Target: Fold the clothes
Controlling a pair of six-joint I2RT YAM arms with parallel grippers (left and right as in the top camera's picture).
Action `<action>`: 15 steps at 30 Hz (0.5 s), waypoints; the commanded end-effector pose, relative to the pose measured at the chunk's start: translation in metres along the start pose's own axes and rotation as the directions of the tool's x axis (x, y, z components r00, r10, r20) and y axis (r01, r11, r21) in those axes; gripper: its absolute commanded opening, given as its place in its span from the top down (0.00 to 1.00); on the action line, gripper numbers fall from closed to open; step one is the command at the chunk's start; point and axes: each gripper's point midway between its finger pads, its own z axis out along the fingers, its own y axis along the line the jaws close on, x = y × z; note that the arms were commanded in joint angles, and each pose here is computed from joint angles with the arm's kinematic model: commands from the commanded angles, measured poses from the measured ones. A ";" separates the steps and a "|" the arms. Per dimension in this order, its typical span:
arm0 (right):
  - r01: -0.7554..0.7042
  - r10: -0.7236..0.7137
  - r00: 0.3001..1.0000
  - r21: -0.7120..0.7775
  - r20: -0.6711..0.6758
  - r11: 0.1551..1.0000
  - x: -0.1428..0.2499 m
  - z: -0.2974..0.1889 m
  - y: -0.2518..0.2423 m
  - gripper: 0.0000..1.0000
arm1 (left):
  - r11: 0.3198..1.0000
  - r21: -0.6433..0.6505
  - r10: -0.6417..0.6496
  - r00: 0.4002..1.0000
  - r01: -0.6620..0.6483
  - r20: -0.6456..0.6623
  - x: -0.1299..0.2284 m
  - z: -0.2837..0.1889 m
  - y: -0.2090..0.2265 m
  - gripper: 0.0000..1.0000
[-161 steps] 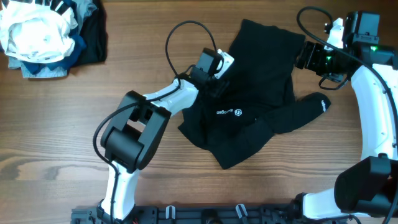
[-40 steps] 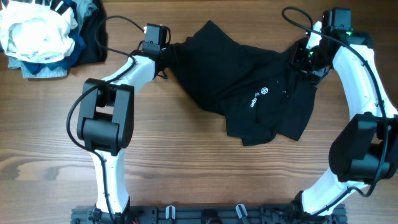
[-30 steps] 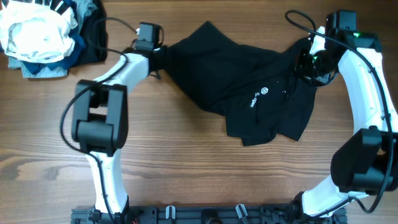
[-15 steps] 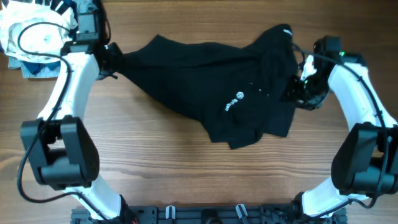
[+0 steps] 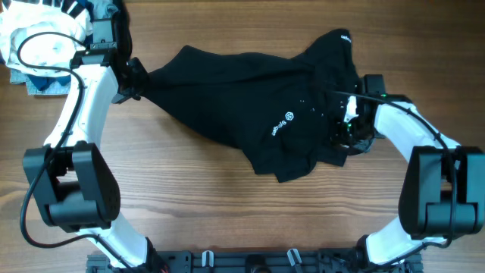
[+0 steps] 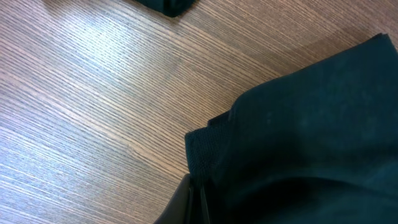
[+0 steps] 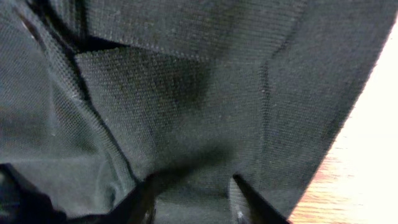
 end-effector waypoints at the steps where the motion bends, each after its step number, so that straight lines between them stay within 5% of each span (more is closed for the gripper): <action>1: -0.094 0.091 0.995 0.102 0.029 0.990 0.003 0.004 -0.015 0.71 | 1.000 -0.018 -0.022 1.000 0.022 0.020 -0.004 -0.005 0.005 0.96; 15: -0.277 0.265 0.956 0.082 0.127 0.957 -0.048 0.002 -0.068 0.83 | 0.998 0.066 0.015 0.999 -0.012 -0.038 0.036 -0.010 -0.056 0.96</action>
